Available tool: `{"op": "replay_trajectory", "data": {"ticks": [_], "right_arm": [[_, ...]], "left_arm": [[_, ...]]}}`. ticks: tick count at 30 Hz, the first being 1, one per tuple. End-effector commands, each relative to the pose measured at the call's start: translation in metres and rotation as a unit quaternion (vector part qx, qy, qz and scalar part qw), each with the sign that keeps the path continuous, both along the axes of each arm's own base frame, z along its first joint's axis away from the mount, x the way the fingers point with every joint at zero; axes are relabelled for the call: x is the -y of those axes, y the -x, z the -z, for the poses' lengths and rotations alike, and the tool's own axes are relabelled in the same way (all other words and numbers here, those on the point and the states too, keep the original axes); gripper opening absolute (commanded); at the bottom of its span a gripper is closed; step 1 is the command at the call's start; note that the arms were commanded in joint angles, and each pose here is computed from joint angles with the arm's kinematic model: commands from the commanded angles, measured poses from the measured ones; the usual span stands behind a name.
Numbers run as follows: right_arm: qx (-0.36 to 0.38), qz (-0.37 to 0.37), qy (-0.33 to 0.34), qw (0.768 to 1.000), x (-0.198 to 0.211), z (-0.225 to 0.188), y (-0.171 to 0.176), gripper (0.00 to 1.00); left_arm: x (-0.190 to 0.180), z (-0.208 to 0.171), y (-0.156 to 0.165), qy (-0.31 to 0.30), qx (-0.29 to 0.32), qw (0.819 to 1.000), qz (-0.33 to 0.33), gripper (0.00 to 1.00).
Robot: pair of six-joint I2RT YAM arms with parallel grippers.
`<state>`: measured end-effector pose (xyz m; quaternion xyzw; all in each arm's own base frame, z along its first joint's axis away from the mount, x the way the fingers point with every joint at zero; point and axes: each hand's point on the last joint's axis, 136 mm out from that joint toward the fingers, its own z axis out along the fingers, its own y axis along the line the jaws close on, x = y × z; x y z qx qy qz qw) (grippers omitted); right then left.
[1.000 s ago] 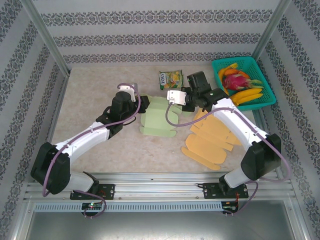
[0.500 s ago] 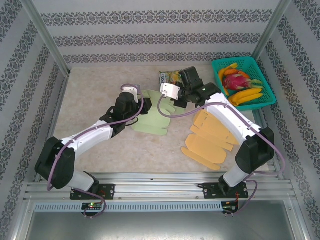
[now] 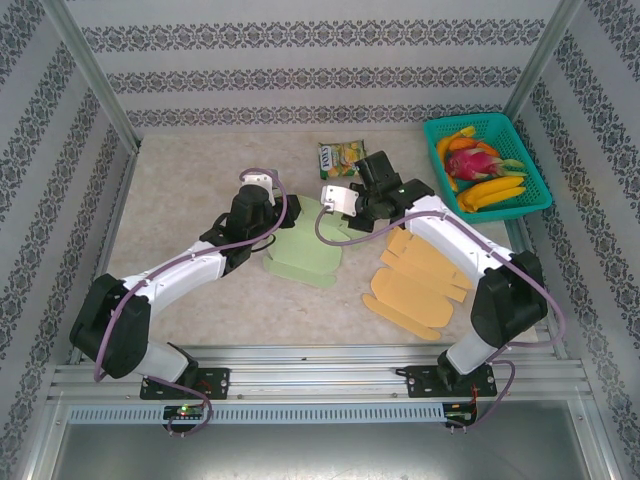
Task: Fold the paper box
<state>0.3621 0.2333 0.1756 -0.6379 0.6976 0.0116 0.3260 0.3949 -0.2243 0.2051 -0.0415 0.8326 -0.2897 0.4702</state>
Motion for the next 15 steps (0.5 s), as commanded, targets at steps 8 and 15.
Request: {"op": "replay_trajectory", "data": {"ticks": [8, 15], "right_arm": [[0.005, -0.005, -0.023, 1.000, -0.0099, -0.0135, 0.0089, 0.00], [0.006, -0.007, -0.024, 1.000, -0.0082, -0.0163, 0.0119, 0.00]], "left_arm": [[0.0108, -0.0037, 0.0045, 0.025, 0.002, 0.999, 0.022, 0.24], [0.0099, -0.0031, 0.0103, 0.023, -0.004, 0.999, 0.028, 0.24]]}}
